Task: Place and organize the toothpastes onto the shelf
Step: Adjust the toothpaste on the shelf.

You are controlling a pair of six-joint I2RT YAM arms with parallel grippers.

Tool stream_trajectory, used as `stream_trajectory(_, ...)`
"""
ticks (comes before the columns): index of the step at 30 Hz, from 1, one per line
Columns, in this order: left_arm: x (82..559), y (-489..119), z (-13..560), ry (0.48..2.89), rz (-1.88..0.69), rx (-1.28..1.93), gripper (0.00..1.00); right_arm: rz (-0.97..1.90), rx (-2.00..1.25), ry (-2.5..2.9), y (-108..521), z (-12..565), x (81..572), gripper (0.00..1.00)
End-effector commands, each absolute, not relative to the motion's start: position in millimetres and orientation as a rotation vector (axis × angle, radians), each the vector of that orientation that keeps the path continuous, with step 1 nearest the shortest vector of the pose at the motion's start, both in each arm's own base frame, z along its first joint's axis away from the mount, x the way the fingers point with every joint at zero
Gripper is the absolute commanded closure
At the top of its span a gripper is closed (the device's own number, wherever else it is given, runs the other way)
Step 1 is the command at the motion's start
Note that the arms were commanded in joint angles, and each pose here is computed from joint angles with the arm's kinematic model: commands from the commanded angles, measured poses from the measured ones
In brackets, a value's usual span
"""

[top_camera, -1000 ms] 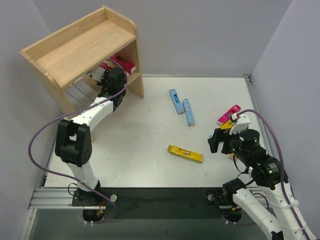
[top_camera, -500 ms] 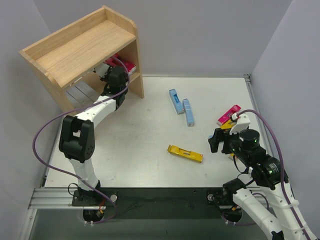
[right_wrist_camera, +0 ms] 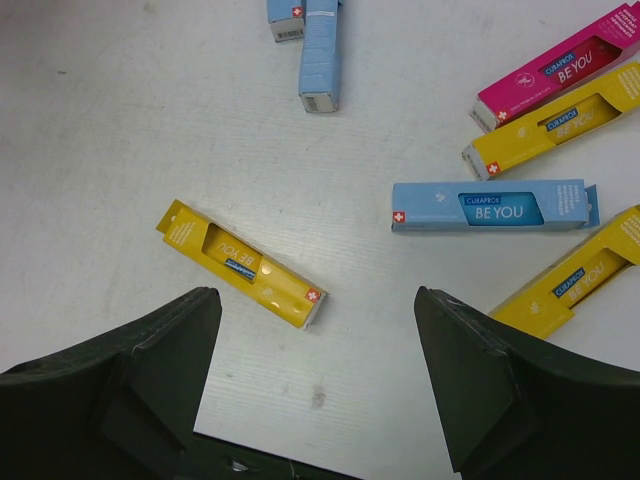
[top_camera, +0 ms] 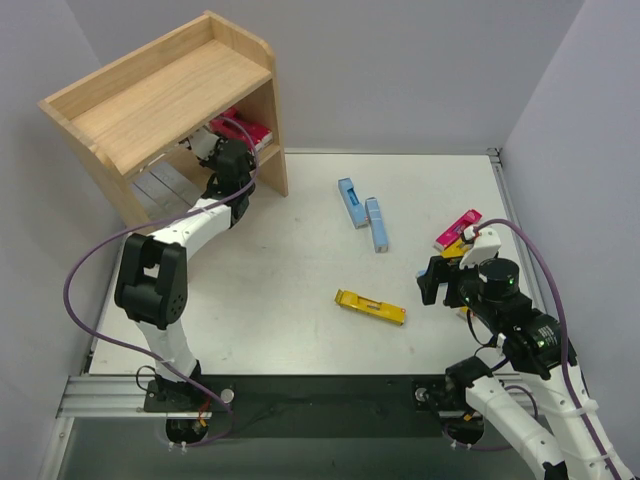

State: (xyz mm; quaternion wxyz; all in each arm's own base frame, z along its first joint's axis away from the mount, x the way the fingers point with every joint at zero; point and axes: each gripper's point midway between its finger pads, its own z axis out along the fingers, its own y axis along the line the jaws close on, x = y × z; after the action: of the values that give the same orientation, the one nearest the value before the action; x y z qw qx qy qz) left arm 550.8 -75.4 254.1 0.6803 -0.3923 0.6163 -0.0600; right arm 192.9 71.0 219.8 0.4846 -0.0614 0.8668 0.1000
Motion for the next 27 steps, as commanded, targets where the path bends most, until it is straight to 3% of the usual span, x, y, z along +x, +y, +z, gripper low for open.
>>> stream_trajectory(1, 530, -67, 285, 1.285, -0.188, -0.93, 0.61, 0.23, -0.155, 2.089, 70, 224, 195, 0.19)
stream_trajectory(18, 470, -90, 286, 1.361, -0.296, -0.878, 0.55, 0.141, -0.059, 2.171, 54, 221, 192, 0.19)
stream_trajectory(27, 414, -152, 305, 1.517, -0.393, -0.423, 0.49, -0.023, 0.27, 2.311, 19, 210, 208, 0.19)
